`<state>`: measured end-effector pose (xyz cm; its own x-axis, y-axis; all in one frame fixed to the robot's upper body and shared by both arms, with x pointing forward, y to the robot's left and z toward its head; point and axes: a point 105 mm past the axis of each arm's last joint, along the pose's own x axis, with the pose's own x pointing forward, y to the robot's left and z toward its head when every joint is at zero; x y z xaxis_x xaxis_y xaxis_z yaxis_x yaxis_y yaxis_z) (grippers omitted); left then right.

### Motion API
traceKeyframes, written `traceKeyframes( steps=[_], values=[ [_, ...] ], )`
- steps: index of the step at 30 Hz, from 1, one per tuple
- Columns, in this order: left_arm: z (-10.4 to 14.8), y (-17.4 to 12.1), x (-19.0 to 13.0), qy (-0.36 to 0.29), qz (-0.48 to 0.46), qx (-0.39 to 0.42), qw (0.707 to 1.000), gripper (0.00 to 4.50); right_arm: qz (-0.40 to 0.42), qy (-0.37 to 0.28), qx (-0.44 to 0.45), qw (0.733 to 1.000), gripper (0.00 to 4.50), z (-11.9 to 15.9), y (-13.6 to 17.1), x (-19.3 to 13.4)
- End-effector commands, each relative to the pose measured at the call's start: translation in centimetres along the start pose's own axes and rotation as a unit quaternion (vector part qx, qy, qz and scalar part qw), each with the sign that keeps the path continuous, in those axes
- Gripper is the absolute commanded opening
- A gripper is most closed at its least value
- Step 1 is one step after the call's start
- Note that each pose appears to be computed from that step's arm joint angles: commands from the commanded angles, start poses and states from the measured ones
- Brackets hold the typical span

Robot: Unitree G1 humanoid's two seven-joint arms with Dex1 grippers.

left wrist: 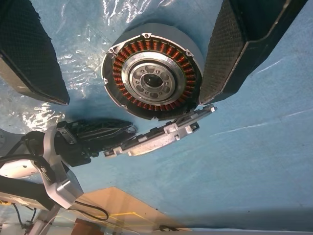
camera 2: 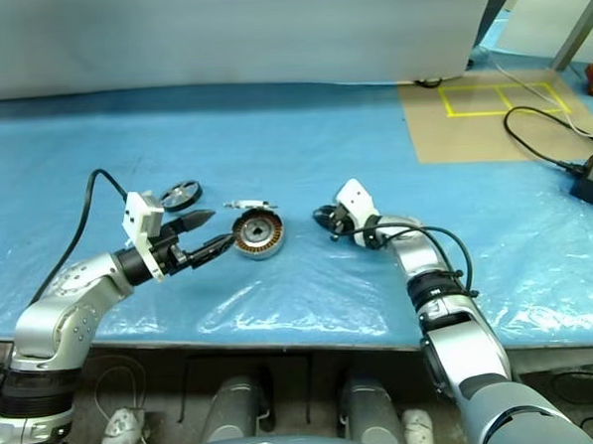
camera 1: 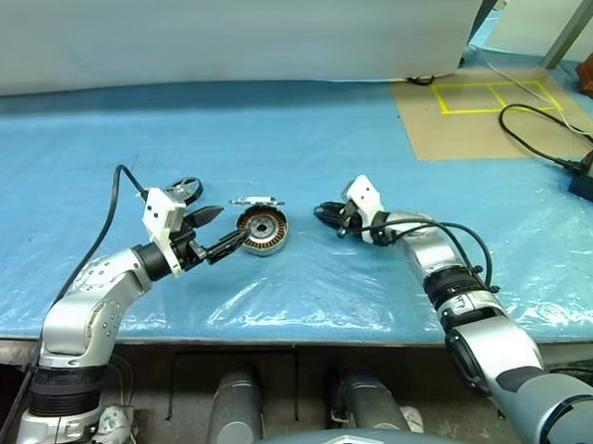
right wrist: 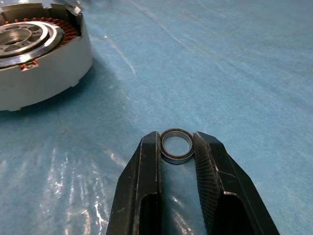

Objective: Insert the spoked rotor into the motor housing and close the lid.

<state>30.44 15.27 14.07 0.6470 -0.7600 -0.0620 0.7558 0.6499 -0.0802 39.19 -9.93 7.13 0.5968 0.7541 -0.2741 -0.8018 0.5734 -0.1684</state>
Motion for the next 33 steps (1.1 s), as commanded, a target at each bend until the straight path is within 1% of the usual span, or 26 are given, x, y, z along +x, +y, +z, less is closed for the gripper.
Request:
traceKeyframes(
  steps=[1, 5, 9, 12, 15, 20, 24, 30, 33],
  values=[
    [1.0, -0.4, 0.1, -0.014, -0.008, 0.016, 1.0, 4.5, 0.018, -0.022, 0.002, 1.0, 0.57, 1.6, 0.2, -0.4],
    [0.8, -0.4, 0.0, -0.012, -0.01, 0.015, 1.0, 4.5, 0.058, -0.039, -0.007, 0.998, 0.57, 3.7, 1.0, -1.2],
    [0.8, -0.4, 0.0, -0.012, -0.01, 0.015, 1.0, 4.5, 0.093, -0.044, -0.021, 0.994, 0.57, 5.2, 2.2, -2.0],
    [1.0, 0.1, -0.4, -0.015, -0.001, 0.025, 1.0, 4.5, 0.128, -0.051, -0.034, 0.99, 0.57, 6.5, 3.8, -2.3],
    [0.7, 0.6, -1.4, -0.003, 0.002, 0.042, 0.999, 4.5, 0.158, -0.056, -0.039, 0.985, 0.57, 7.4, 5.5, -2.2],
    [0.1, 0.4, -2.3, 0.014, -0.004, 0.049, 0.999, 4.5, 0.166, -0.059, -0.039, 0.984, 0.57, 8.0, 5.8, -1.6],
    [-0.4, -0.4, -2.3, 0.018, -0.012, 0.049, 0.999, 4.5, 0.175, -0.052, -0.035, 0.983, 0.57, 7.5, 5.8, -0.8],
    [-1.0, -1.1, -2.2, 0.022, -0.015, 0.049, 0.998, 4.5, 0.2, -0.039, -0.045, 0.978, 0.57, 6.7, 7.2, 0.3],
    [-1.3, -1.2, -2.2, 0.023, -0.011, 0.044, 0.999, 4.5, 0.188, -0.046, -0.035, 0.98, 0.57, 7.0, 7.0, 1.2]
  ],
)
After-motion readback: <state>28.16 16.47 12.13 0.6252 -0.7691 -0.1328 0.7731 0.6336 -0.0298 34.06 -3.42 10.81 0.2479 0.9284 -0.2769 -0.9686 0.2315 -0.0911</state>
